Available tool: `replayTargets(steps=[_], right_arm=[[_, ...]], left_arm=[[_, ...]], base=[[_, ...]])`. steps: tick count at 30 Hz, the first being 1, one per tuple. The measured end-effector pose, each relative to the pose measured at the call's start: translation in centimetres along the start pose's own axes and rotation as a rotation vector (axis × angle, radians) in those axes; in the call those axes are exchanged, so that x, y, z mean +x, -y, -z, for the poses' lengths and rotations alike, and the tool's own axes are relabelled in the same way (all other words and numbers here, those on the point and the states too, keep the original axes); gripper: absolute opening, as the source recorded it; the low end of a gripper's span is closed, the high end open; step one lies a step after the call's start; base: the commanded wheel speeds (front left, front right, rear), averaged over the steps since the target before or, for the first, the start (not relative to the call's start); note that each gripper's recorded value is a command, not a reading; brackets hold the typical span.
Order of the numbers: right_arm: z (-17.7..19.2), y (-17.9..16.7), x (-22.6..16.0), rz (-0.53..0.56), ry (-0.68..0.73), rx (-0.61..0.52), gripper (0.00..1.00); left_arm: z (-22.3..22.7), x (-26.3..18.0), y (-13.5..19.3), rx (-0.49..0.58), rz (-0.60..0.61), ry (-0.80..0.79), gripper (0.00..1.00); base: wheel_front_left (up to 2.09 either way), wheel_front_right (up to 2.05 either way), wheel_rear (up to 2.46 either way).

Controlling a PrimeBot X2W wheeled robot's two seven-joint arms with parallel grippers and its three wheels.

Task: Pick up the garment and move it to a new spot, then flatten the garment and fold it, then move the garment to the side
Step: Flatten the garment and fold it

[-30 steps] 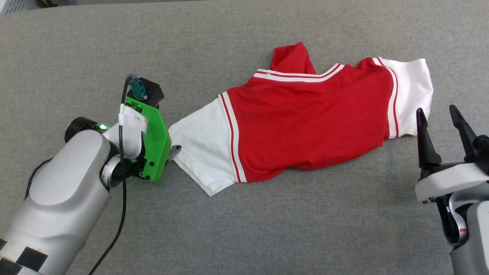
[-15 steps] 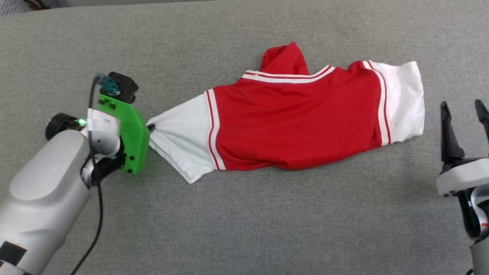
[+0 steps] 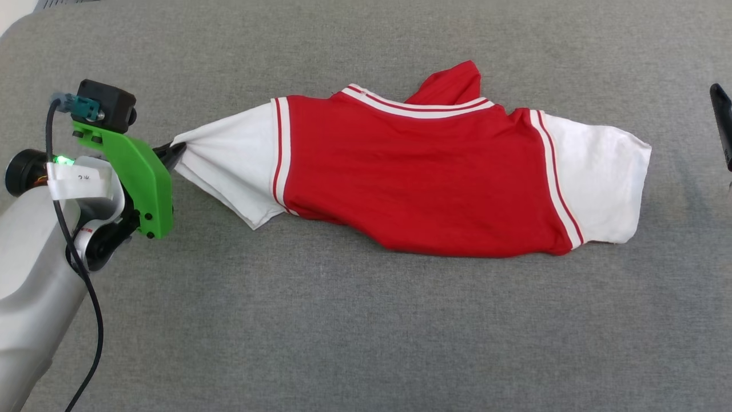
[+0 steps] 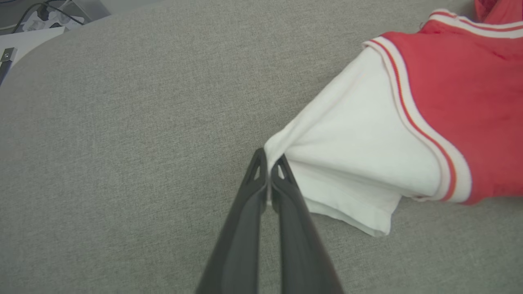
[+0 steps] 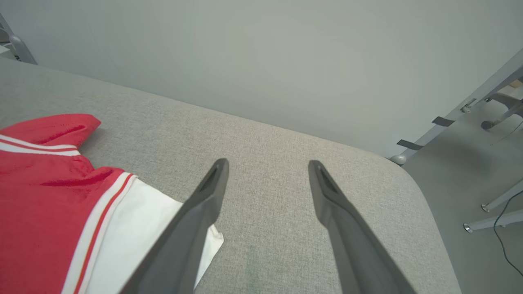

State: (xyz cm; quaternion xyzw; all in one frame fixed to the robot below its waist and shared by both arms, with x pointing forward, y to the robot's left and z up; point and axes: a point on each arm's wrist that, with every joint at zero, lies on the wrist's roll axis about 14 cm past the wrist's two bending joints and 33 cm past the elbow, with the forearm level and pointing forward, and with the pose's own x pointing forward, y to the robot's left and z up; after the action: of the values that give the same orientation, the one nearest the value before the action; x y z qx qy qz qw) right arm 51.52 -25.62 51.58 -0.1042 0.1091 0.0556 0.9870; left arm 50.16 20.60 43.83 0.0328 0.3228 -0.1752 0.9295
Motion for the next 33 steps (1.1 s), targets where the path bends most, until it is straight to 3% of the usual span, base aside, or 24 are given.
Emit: replayTargets(steps=[6,11,18,25,30,31,32,33], right_arm=[[5.8,-1.7,0.6,-0.155,-0.422,0.023,1.00],[8.6,-2.8,0.8,-0.229,-0.625,0.063,1.00],[10.8,-5.0,2.8,-0.284,-0.722,0.103,1.00],[14.6,-6.6,2.9,-0.313,-0.834,0.072,1.00],[15.3,-7.0,2.9,-0.311,-0.811,0.080,1.00],[15.2,-7.1,2.9,-0.310,-0.796,0.076,0.96],[15.1,-7.1,2.9,-0.307,-0.777,0.076,0.00],[15.0,-7.1,2.9,-0.305,-0.759,0.078,0.00]], left_arm=[[0.1,0.4,0.2,0.007,-0.001,0.018,0.00],[0.6,1.1,0.3,0.010,0.001,0.016,0.00],[1.0,2.2,0.4,0.002,0.006,0.010,0.00],[1.9,2.8,0.1,-0.008,0.005,-0.009,0.00],[1.8,2.8,0.3,-0.005,0.007,-0.006,0.00],[1.8,2.8,0.4,-0.003,0.008,-0.005,0.00],[1.6,2.7,0.4,-0.002,0.008,0.003,0.00],[1.5,2.6,0.4,0.000,0.007,0.006,0.00]], base=[[0.00,0.00,0.00],[0.00,0.00,0.00],[0.00,0.00,0.00],[0.00,0.00,0.00],[0.00,0.00,0.00],[0.00,0.00,0.00],[0.00,0.00,0.00],[0.00,0.00,0.00]])
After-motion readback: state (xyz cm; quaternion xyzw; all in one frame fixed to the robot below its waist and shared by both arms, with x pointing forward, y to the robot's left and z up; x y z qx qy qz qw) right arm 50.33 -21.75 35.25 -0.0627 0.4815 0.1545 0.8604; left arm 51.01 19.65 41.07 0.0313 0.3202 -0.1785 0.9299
